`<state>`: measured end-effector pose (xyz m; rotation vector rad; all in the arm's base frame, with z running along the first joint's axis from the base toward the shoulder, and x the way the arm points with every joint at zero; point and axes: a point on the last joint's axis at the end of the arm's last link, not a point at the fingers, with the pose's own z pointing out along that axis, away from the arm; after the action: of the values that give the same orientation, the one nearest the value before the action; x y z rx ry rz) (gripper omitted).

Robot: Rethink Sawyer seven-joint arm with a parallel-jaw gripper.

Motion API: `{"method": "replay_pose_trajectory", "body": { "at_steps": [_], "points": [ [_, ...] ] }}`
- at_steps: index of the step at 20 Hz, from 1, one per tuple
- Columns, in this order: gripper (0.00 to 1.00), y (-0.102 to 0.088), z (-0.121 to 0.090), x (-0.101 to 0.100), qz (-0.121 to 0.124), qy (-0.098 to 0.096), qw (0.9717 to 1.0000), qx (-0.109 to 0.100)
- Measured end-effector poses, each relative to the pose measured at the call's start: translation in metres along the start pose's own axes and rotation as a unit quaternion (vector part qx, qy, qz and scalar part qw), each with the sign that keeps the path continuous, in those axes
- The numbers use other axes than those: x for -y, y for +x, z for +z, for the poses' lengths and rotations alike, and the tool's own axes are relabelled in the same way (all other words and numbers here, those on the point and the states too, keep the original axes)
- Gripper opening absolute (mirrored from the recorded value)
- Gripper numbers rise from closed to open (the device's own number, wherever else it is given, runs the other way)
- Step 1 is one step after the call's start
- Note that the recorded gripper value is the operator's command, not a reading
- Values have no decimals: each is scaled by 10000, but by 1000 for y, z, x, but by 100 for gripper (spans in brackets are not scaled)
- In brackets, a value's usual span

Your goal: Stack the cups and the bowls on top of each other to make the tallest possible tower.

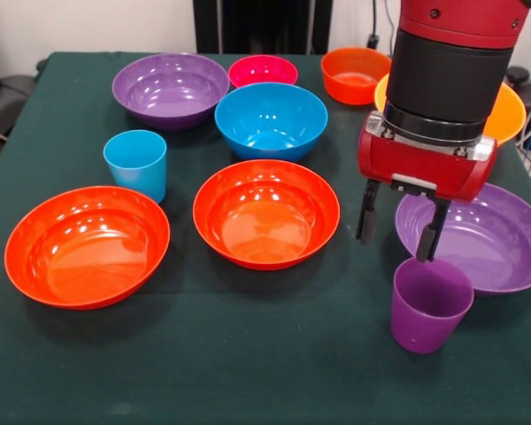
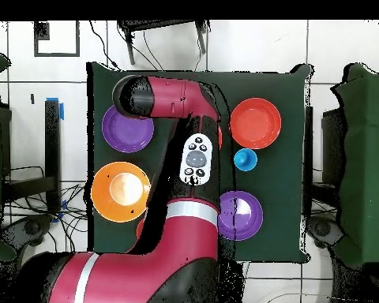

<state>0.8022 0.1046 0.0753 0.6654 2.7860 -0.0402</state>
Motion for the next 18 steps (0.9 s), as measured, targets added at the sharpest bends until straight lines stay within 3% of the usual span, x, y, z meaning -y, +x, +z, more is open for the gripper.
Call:
{"method": "replay_pose_trajectory", "body": {
  "at_steps": [4, 18],
  "points": [
    [100, 2, 3, 1, -1, -9, 10000, 33],
    [100, -5, 10, -4, -36, -173, 9986, 489]
  ]
}}
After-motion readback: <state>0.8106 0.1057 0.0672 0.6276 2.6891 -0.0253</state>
